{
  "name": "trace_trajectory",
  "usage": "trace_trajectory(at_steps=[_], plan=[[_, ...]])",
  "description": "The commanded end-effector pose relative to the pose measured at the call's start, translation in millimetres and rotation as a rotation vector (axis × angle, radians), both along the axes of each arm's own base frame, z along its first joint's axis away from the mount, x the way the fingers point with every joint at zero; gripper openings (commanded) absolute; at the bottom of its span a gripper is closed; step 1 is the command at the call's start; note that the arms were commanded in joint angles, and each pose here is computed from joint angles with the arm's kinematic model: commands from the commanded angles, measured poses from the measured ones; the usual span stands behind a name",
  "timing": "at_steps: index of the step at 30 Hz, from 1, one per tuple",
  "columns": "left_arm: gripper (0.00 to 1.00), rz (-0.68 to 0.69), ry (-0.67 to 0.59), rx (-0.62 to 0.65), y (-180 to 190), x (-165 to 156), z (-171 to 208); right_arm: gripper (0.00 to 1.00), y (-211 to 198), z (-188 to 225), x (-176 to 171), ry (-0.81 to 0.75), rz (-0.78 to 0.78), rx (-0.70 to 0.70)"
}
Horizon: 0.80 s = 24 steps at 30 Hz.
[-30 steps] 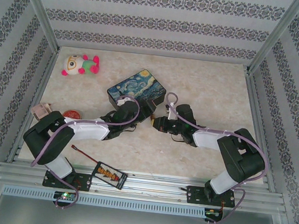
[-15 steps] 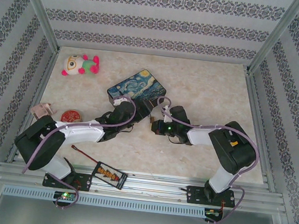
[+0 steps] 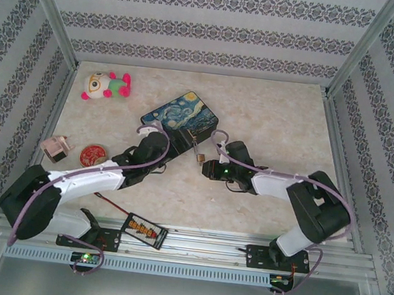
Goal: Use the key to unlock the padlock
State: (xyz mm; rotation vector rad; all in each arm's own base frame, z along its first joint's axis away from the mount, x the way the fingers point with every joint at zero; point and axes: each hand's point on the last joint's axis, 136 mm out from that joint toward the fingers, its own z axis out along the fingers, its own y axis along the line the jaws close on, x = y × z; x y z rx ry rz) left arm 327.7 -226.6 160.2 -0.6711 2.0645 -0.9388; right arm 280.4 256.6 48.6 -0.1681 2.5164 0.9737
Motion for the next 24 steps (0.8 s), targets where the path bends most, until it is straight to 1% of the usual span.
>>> trace_trajectory(at_steps=[1,7,10,13,19,24], plan=[[0.99,0.057,-0.002,0.144,30.7,-4.4,-0.5,0.26,-10.5,11.9,-6.4,-0.034,-0.008,-0.05],[0.99,0.082,-0.046,0.304,55.3,-8.6,22.2,0.37,-15.7,37.0,5.2,-0.079,-0.008,-0.093],[0.99,0.066,-0.034,0.399,62.4,-7.4,29.5,0.42,-15.2,34.3,15.7,-0.066,-0.001,-0.119],[0.99,0.058,-0.007,0.455,68.5,-6.9,28.9,0.44,-13.2,23.4,25.7,-0.033,0.014,-0.154],[0.99,0.047,0.043,0.464,74.5,-6.3,17.3,0.44,-8.4,2.0,42.4,0.005,0.032,-0.217],[0.99,0.053,0.062,0.466,81.8,-7.4,13.0,0.45,-3.7,-5.8,50.3,0.017,0.047,-0.226]])
